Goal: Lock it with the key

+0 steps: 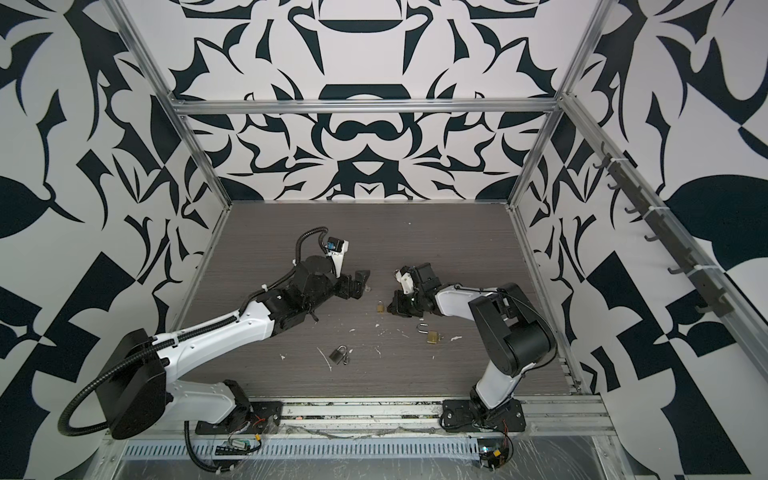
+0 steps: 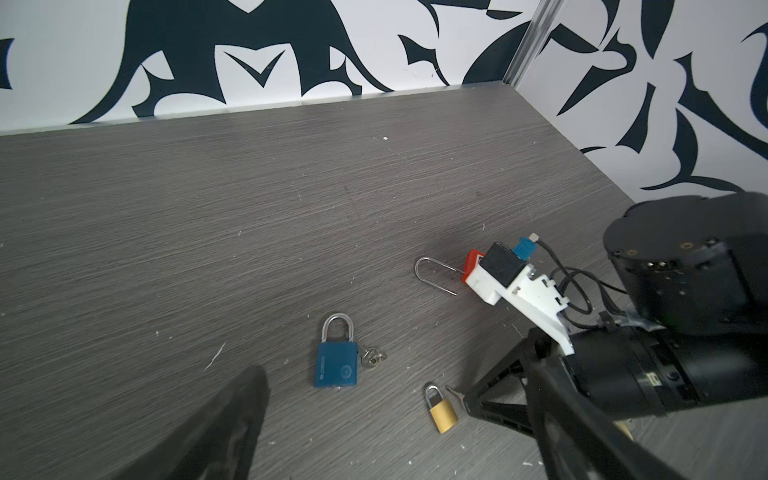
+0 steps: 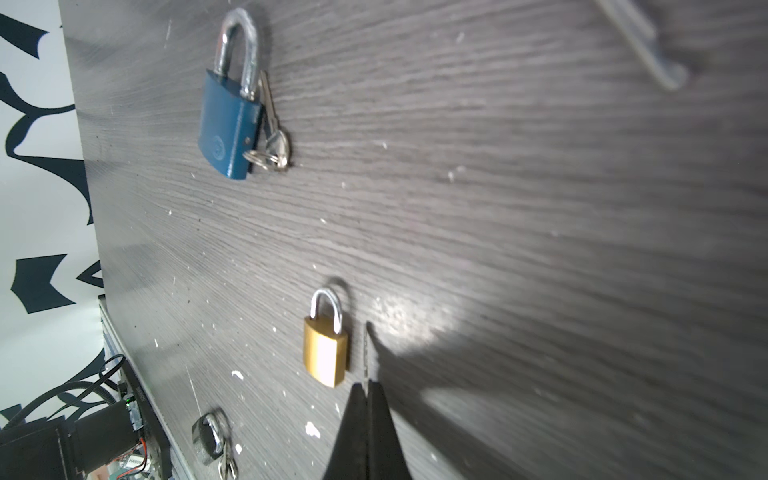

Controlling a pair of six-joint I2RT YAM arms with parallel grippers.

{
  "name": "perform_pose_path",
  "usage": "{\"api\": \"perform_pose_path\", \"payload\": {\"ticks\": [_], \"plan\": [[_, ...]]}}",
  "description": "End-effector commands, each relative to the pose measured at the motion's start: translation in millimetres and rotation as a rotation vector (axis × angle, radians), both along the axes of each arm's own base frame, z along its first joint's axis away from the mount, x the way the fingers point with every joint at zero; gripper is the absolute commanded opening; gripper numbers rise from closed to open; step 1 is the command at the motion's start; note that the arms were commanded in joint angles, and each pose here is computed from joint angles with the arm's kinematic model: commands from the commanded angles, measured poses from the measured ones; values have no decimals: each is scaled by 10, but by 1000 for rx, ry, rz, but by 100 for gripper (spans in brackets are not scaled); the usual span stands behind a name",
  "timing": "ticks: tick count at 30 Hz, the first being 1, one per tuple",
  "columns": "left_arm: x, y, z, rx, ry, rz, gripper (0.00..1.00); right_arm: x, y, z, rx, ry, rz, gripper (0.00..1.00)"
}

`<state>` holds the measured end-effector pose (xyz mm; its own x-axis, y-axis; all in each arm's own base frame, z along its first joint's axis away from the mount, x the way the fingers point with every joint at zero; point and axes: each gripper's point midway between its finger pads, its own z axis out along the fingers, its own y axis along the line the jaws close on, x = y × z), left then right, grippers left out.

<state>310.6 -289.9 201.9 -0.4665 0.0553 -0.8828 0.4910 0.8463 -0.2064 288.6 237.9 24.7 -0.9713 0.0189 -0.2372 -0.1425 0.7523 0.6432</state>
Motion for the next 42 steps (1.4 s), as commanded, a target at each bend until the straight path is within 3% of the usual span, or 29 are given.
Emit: {"api": "perform_pose_path", "payload": {"ticks": [1,5,17,21,29,33,37,42], "plan": [[-14,10,135,-38,-37,-10,99,43,30,5,-27,-22,16,0],[-17,14,141,-39,-38,-11,99,27,31,-34,-43,-14,22,0],[-2,-50,182,-46,-39,-30,99,75,1,25,-63,-34,3,17],[8,-46,195,-45,-41,-24,99,119,-51,126,-86,-67,-20,24],[137,140,163,-8,-4,123,99,239,-200,608,-128,-232,-68,47],[218,278,85,1,41,240,99,331,-407,913,-227,-373,-96,60],[244,205,41,9,67,219,99,430,-661,997,-389,-463,-90,75],[238,35,-33,-13,117,164,99,637,-826,961,-505,-472,-60,83]]}}
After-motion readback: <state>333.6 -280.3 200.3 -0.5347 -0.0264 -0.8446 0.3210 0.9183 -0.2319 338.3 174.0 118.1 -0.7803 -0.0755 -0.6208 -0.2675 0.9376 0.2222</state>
